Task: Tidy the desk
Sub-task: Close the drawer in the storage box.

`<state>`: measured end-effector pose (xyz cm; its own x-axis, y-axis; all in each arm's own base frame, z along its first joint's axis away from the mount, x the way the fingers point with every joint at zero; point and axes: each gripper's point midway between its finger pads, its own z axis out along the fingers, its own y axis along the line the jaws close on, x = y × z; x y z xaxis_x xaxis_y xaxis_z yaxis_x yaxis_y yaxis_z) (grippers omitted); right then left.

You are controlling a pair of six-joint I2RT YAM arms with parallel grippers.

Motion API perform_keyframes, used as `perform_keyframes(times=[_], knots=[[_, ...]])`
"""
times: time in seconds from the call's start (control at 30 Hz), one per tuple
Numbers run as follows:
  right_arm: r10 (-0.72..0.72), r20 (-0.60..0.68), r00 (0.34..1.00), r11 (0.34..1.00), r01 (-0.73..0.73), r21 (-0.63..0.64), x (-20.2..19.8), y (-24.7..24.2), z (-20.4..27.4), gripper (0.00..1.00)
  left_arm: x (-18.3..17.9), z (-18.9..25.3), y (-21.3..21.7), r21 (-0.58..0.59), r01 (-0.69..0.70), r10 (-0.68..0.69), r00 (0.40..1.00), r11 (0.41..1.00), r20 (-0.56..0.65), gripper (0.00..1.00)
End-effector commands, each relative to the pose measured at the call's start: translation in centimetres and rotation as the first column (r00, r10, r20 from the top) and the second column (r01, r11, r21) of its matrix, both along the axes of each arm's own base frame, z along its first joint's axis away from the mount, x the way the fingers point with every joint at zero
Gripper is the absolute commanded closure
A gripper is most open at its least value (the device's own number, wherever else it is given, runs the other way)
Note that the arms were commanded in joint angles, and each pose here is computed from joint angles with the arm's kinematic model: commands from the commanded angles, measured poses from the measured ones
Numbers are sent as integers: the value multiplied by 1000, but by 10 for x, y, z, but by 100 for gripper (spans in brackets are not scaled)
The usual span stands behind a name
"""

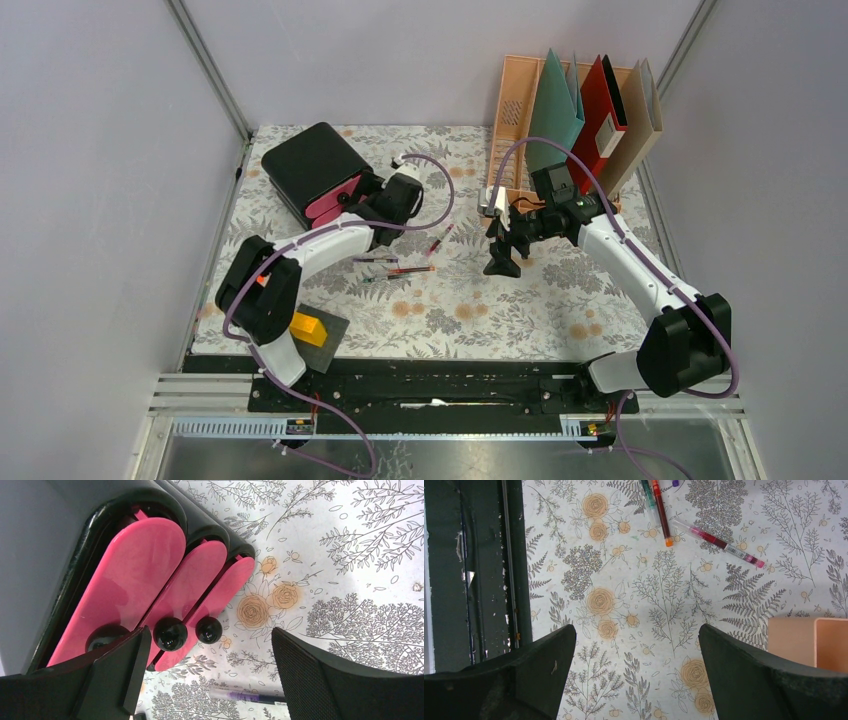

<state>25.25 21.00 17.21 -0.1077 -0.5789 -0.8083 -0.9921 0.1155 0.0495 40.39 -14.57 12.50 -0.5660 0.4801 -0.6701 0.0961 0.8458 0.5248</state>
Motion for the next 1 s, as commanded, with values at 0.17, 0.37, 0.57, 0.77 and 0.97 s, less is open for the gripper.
perform_keyframes(times=[0.17, 0.37, 0.57, 0.77, 0.97], knots=[[25, 10, 1000, 1000, -25, 19, -4, 1, 6, 0, 5, 27, -8, -257, -39, 52, 998, 966, 42, 2], [25, 7, 1000, 1000, -25, 15, -4, 0, 5, 0, -22, 44, -29, -461, 93, -59, 994, 882, 87, 6], [33, -9, 999, 999, -32, 22, -5, 2, 3, 0, -44, 55, -16, -576, 76, 20, 987, 814, 158, 13], [35, -13, 999, 999, -34, 27, -5, 3, 3, 0, -44, 28, 12, -607, -130, 260, 957, 784, 131, 59], [39, -15, 999, 999, -38, 31, -7, 3, 3, 0, -27, 11, 31, -574, -271, 433, 886, 772, 164, 60]])
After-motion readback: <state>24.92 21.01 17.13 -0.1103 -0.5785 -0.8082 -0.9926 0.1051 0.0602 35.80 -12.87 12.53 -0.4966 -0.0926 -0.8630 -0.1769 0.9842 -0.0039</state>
